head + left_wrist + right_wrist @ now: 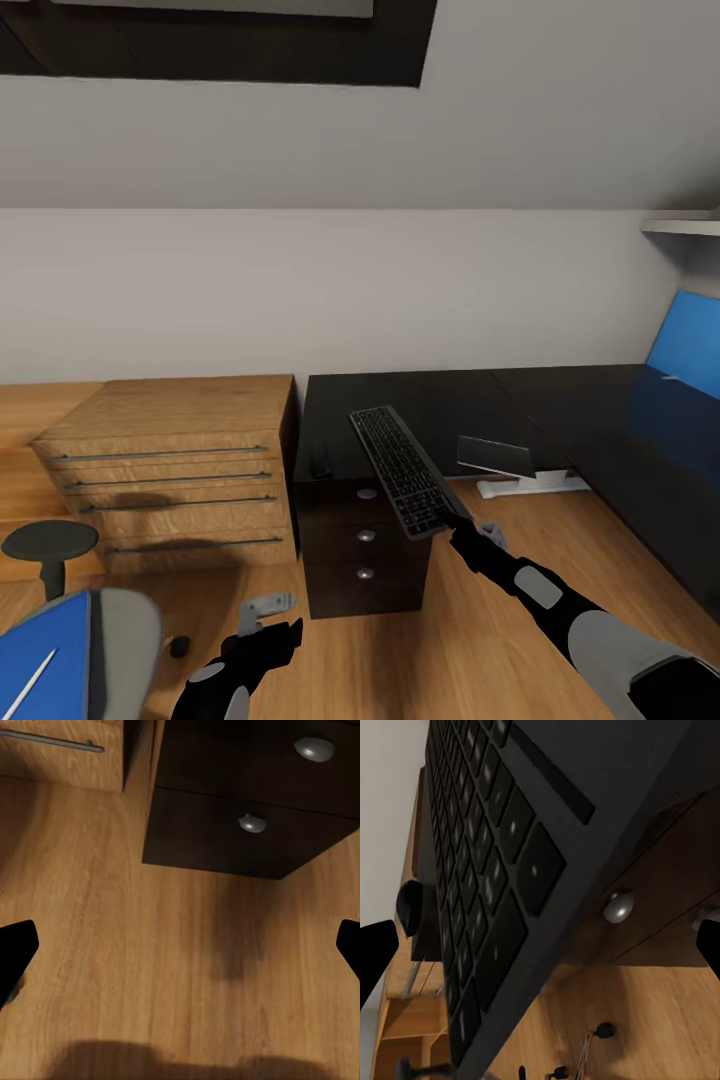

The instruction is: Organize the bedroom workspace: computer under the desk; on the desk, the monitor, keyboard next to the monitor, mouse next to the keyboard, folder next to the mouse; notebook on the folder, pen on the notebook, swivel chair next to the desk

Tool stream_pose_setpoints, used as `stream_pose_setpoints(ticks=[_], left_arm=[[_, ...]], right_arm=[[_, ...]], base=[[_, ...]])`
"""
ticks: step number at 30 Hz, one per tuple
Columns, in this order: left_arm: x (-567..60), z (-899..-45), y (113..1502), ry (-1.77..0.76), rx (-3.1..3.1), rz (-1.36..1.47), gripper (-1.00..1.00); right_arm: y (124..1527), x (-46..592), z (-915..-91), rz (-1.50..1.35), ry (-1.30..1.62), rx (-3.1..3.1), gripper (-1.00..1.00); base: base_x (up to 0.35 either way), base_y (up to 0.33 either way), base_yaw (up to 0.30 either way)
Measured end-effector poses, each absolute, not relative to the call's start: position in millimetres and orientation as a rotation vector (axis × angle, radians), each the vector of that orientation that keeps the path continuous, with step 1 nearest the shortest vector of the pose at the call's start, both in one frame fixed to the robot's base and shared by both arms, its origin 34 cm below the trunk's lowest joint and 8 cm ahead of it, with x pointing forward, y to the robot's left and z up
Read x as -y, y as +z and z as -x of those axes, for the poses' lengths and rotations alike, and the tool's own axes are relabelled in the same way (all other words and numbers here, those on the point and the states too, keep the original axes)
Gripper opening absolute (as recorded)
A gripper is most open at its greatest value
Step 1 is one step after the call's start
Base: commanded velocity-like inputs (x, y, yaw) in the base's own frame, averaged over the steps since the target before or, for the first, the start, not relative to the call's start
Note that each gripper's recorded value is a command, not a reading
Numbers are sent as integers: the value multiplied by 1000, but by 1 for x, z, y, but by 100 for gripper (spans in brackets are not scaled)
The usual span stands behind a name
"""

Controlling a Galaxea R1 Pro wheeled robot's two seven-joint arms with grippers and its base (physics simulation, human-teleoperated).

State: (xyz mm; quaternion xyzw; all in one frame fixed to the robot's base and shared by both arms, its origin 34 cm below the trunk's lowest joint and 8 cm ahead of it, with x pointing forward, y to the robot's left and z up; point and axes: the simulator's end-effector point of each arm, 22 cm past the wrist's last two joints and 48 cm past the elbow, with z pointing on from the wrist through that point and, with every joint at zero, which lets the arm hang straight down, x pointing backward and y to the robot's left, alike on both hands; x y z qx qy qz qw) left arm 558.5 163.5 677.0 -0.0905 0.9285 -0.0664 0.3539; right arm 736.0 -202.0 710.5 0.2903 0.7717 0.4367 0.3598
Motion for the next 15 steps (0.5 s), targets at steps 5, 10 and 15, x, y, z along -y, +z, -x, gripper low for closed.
stream_pose_setpoints(ticks=[5, 10, 15], left_arm=[[-163, -558, 677, -173, -2400, 234, 100], [-163, -558, 677, -173, -2402, 234, 100], [-163, -558, 677, -172, -2402, 234, 100]], right_arm=[[710, 202, -736, -749, 1125, -1990, 100], [710, 201, -735, -748, 1126, -1992, -100], [711, 200, -736, -752, 1134, -1985, -100]], base=[[139, 21, 0], [32, 4, 0], [3, 0, 0]])
